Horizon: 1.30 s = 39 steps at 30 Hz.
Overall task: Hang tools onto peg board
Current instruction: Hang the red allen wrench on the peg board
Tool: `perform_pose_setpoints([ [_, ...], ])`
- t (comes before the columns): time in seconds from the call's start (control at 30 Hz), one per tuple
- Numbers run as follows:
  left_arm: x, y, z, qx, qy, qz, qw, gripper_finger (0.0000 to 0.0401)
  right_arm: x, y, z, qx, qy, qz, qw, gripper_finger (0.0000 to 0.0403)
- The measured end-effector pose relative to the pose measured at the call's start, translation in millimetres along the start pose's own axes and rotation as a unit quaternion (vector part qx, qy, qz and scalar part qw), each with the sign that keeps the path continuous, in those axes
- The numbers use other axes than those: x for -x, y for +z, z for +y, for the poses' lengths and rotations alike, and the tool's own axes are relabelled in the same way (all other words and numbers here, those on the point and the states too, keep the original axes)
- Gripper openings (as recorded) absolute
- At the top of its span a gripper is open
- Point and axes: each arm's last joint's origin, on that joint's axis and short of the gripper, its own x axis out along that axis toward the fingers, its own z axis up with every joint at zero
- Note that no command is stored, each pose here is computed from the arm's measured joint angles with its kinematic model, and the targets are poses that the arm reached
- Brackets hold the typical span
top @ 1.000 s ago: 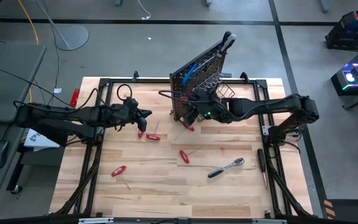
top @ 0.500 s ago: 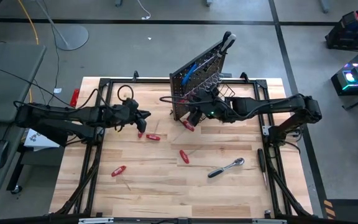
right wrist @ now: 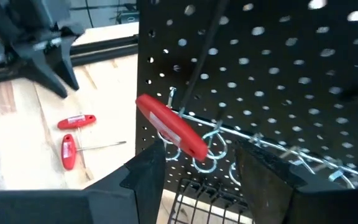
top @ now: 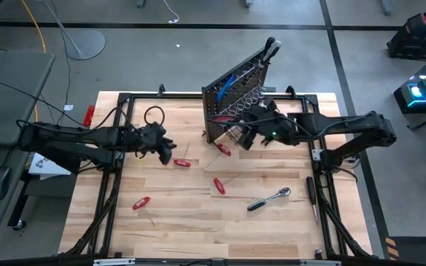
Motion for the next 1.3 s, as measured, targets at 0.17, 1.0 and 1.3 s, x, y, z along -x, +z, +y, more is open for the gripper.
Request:
perform_pose_setpoints([
  [0.17, -11, -6, -1, -0.001, -0.008, 0.051, 0.999, 0.0168, 16, -1, -5, -0.022, -0.003, -0.001, 1.0, 0.0185],
  [1.0, -160, 4, -15, 0.051, 0.16, 0.313, 0.935, 0.0225, 33, -25, 4, -0.016, -0.037, 0.064, 0.997, 0.0185],
  [1.3, -168, -6, -25, 0.037, 0.169, 0.337, 0.925, 0.0019, 45, -27, 4, 0.0, -0.039, 0.058, 0.998, 0.0185],
])
